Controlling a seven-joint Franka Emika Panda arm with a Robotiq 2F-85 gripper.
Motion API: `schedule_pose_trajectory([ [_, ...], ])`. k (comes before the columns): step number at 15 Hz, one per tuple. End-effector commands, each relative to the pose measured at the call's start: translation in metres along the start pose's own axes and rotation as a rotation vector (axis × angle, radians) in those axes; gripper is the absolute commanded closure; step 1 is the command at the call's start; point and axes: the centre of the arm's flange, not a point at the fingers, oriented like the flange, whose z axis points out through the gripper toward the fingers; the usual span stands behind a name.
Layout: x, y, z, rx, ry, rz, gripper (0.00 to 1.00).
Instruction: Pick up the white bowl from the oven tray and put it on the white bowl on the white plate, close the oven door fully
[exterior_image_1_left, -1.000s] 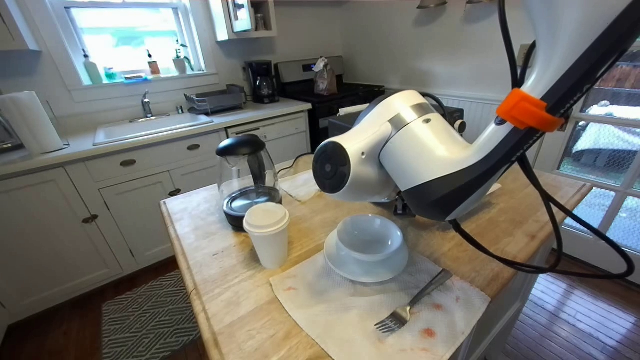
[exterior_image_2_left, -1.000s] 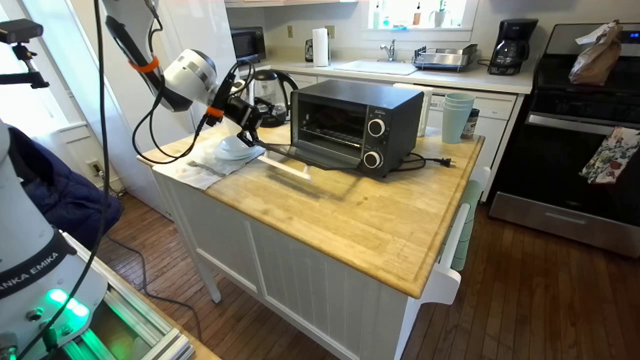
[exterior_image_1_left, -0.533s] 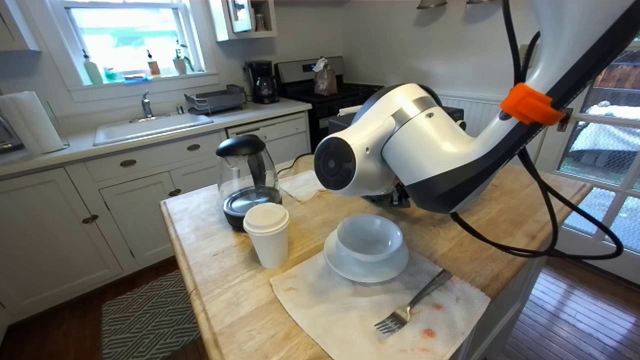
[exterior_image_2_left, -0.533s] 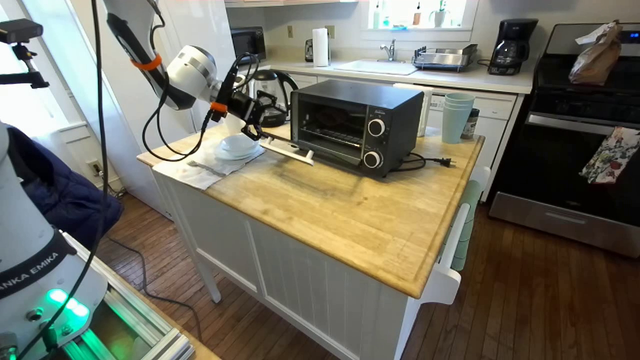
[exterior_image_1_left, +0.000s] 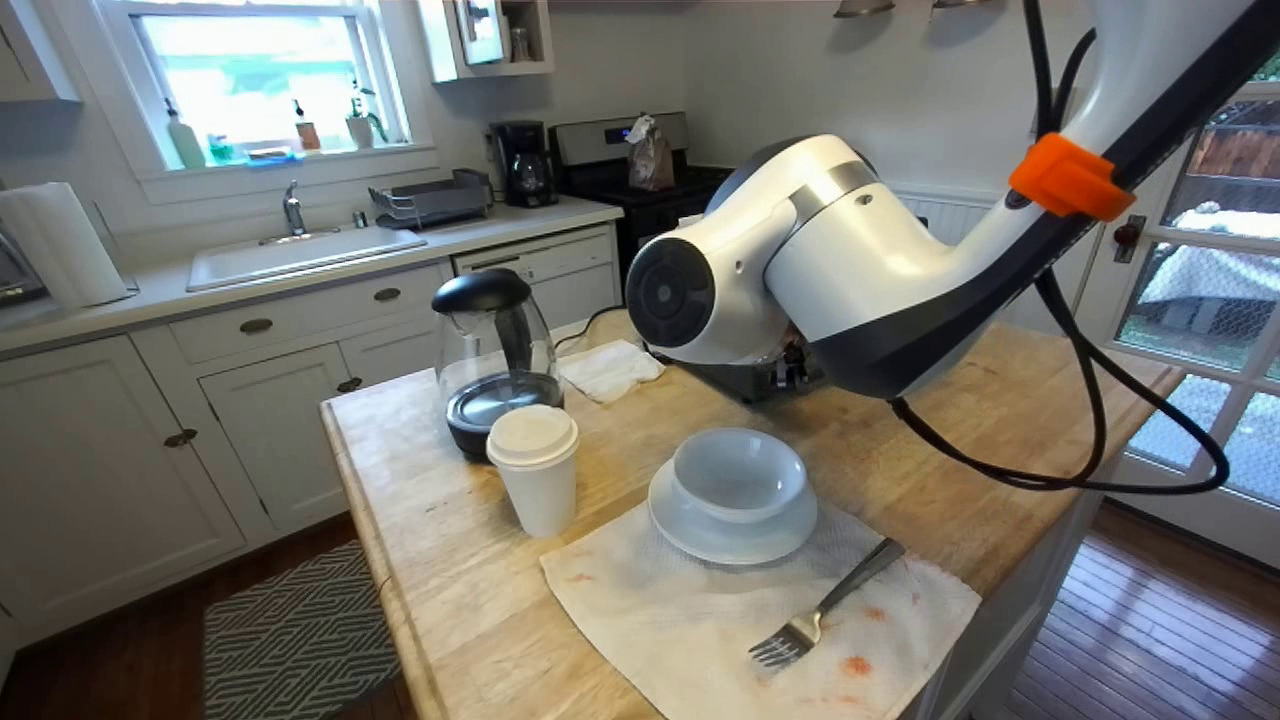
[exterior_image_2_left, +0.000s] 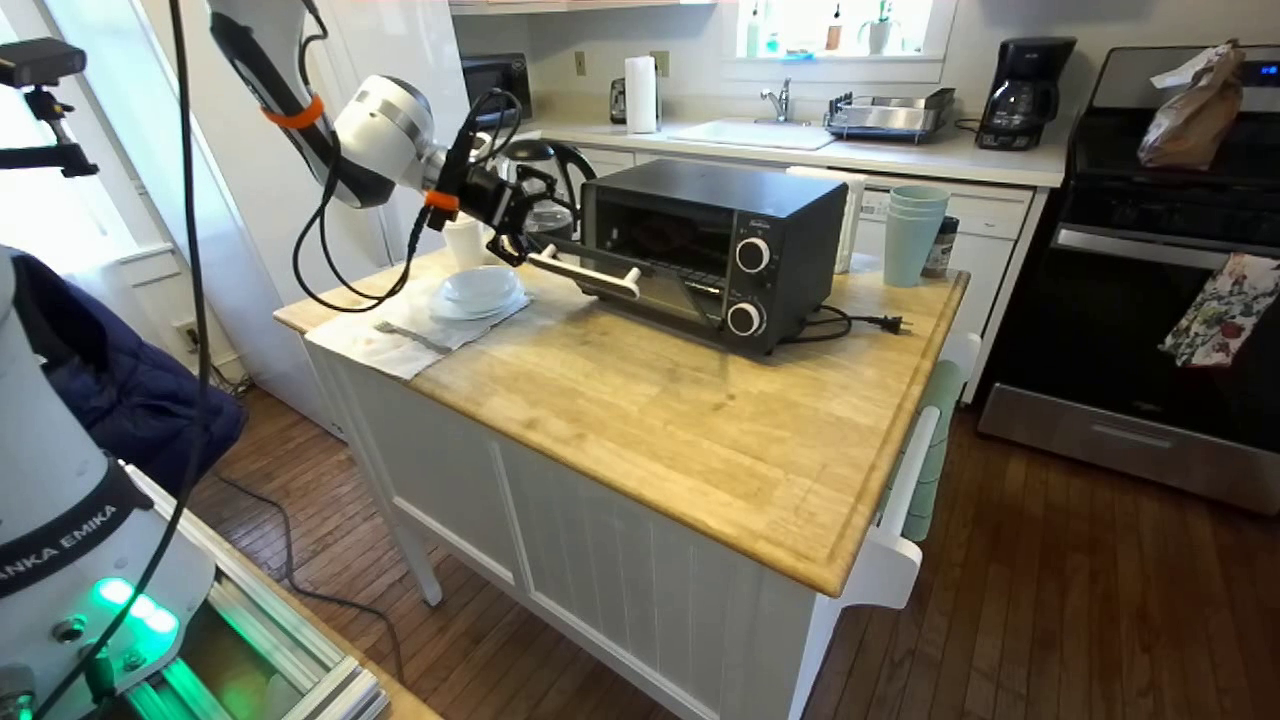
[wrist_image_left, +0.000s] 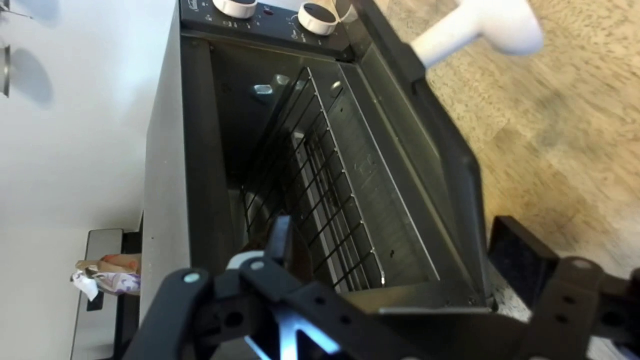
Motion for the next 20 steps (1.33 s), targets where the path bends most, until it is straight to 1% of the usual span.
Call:
schedule_pose_trajectory([
  [1,0.003,0.014,-0.004,-0.005,0.059,0.003,0.00],
  [6,0.005,0.018,-0.010,-0.012,0.100,0.009,0.00],
  [10,0.005,0.018,-0.009,0.000,0.110,0.010,0.00],
  [14,0.002,0.013,-0.011,0.037,0.103,-0.008,0.00],
  [20,-0.001,-0.002,-0.010,0.083,0.074,-0.088,0.00],
])
